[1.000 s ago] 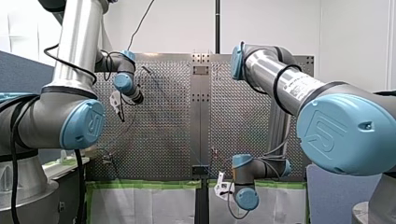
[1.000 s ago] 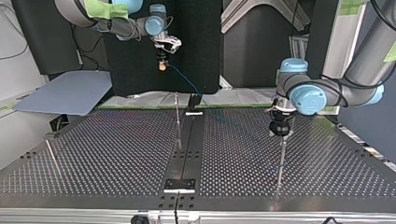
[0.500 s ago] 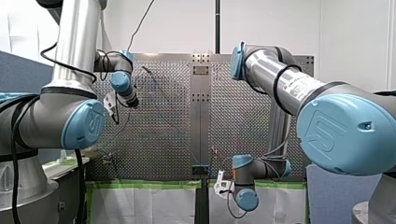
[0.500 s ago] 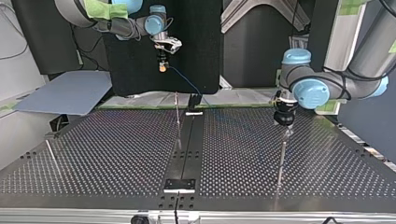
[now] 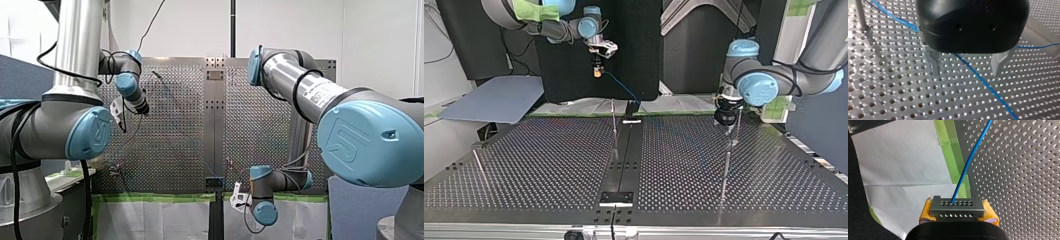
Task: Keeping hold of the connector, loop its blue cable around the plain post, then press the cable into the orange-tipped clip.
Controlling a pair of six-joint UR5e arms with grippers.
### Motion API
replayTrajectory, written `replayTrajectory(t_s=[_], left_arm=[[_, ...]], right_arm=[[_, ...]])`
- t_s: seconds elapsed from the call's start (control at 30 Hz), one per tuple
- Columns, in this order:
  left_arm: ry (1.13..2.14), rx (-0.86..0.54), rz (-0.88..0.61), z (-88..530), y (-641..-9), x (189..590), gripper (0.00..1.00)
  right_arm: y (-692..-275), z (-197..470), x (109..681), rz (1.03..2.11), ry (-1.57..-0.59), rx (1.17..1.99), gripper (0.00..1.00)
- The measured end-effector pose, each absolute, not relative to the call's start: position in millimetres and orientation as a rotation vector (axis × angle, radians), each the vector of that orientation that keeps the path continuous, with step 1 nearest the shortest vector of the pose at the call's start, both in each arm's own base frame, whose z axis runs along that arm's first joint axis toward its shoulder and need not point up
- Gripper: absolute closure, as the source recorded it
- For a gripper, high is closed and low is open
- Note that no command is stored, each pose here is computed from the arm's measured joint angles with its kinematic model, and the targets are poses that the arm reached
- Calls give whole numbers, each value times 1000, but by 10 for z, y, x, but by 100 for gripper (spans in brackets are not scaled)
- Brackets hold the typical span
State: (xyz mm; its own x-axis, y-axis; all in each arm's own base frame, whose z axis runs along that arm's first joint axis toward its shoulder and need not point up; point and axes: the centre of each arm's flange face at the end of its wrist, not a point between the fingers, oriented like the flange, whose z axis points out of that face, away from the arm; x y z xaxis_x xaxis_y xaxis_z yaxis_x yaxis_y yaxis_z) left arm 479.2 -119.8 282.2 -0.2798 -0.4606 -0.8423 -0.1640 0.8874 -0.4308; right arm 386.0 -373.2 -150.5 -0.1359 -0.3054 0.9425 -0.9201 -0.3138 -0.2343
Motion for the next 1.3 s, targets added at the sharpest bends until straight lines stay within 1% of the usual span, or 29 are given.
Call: replayTrajectory(t_s=[0.2,0.33,0.67,0.8,1.03,1.13,1.3], left_arm=[[1892,-454,-298,2677,-1211,4620,0],[1892,-446,-289,2712,-1203,4509,0],[1875,-415,-239,3019,-1181,4291,0],[1874,-419,-263,3156,-1205,4188,0],[1936,-356,-293,3212,-1283,4064,0],[1934,-339,-265,3327,-1260,4020,0],[1900,-312,-199,3630,-1226,3959,0]], right_arm=[[-3736,-1509,3858,1467,-1387,1604,100],[-3736,-1511,3855,1462,-1389,1607,100],[-3740,-1512,3850,1458,-1381,1611,100],[-3742,-1514,3854,1460,-1376,1613,100],[-3750,-1506,3865,1472,-1371,1609,100],[-3757,-1503,3864,1475,-1370,1606,100],[-3756,-1506,3862,1474,-1371,1608,100]])
